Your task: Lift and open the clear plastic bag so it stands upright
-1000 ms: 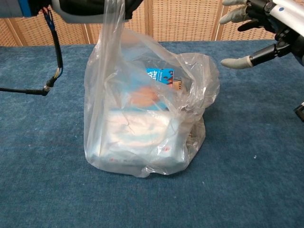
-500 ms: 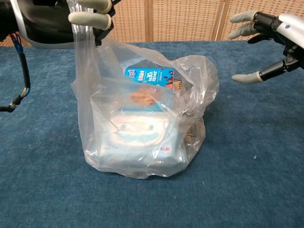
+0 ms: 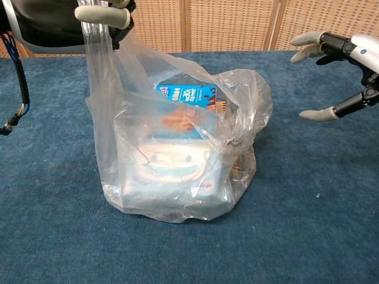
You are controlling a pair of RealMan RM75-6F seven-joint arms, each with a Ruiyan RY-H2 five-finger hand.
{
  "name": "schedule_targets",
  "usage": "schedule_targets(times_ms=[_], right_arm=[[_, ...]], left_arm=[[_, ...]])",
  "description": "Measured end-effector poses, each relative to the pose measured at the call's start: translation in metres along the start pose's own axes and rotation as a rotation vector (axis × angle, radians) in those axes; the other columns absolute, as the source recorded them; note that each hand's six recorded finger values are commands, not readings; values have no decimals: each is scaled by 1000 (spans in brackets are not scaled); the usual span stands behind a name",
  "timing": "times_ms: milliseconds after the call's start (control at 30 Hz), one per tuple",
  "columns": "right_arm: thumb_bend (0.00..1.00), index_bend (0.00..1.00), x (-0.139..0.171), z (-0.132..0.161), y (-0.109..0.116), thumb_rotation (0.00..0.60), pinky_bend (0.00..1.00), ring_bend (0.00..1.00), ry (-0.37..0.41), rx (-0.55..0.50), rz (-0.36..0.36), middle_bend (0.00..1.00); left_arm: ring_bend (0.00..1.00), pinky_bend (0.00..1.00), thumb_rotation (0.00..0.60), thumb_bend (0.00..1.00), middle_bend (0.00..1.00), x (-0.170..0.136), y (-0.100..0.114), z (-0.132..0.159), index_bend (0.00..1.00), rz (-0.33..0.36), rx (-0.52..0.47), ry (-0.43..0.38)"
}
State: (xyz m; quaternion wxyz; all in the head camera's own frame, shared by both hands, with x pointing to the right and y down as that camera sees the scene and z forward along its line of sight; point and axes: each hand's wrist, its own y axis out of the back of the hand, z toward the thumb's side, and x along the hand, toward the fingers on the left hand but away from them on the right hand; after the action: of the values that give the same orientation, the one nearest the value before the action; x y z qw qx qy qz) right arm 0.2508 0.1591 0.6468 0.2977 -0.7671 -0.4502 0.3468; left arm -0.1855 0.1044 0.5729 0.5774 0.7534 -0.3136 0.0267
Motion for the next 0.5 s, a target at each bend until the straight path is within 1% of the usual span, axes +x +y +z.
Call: schedule_targets(times_ms=[233, 367, 500], right_arm=[[86, 114, -6, 22, -19, 600, 129, 134, 41, -40, 24, 215], [77, 115, -15, 36, -28, 600, 125, 134, 57, -79, 12, 215], [73, 114, -22, 48, -28, 600, 123, 132, 62, -123, -9, 215]], left_arm=[[799, 868, 0, 178, 613, 14, -11, 4, 469, -28, 21, -1], [799, 868, 0, 178, 613, 20, -13, 4, 469, -31, 23, 1], [799, 868, 0, 179, 613, 23, -12, 4, 469, -31, 20, 2]])
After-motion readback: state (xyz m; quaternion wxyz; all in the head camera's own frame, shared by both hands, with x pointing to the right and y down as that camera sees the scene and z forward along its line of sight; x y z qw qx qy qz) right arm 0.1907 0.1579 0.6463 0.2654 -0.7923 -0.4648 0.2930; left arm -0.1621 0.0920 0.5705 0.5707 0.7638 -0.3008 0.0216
